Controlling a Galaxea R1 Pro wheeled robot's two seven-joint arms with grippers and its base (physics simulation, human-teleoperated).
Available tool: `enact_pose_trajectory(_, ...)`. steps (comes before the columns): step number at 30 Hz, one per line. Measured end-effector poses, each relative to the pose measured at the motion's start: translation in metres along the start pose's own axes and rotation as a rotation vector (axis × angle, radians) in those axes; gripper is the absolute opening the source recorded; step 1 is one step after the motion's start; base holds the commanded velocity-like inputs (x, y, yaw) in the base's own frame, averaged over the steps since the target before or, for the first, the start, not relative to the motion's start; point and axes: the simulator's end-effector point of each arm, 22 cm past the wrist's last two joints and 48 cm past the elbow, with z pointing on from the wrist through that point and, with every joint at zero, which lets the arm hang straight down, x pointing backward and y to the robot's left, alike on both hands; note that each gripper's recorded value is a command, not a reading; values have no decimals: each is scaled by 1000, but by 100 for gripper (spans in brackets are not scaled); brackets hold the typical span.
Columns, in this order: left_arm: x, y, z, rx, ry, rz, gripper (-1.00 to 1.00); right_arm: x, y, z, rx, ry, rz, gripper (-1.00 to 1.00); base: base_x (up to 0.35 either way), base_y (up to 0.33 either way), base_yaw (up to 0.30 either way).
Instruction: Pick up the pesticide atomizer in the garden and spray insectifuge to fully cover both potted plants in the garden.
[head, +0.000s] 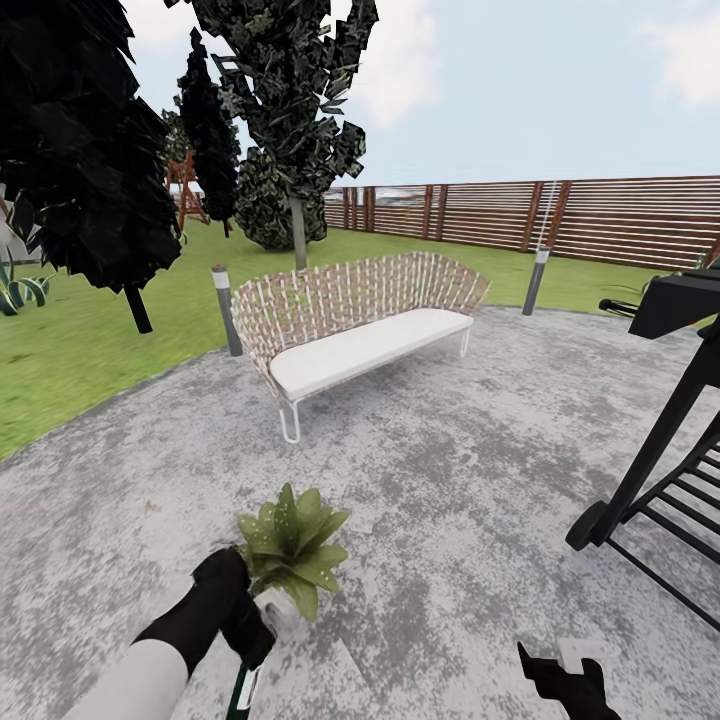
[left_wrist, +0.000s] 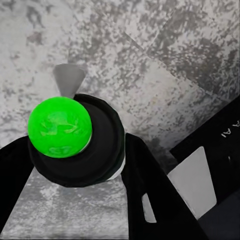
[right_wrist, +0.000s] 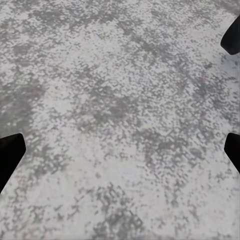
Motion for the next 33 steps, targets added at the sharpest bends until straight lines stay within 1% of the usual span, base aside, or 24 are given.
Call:
enact_pose_trajectory(3,12,5,10,-38,14,-13,-100,0,0,0,0,0,0,100,0,0,0)
enact_pose_trajectory(6,7,10,10,-38,-33,-68,-100,0,0,0,1,0,0,100,0,0,0)
enact_pose_trajectory(9,-4,13,4,-49,-66,-90,-100,0,-1,0,1,0,1,100,0,0,0)
enact_pose_trajectory(13,-11,12,1,-49,-76,-93,-100,0,0,0,0,1,0,100,0,0,0)
enact_pose_trajectory(15,-29,20,-14,-67,-107,-88,-100,0,-1,0,2,2,0,100,0,0,0)
enact_pose_trajectory(17,-35,24,-20,-74,-115,-87,-100,0,-3,0,4,2,-2,100,0,0,0)
enact_pose_trajectory(22,-26,26,-14,-82,-91,-79,-100,0,-13,0,14,1,-11,100,0,0,0)
enact_pose_trajectory(30,-21,29,-14,-82,-84,-88,-100,0,-13,0,13,2,-12,100,0,0,0)
enact_pose_trajectory(33,-21,28,-10,-81,-79,-87,-100,4,-12,1,14,6,-11,100,0,0,0)
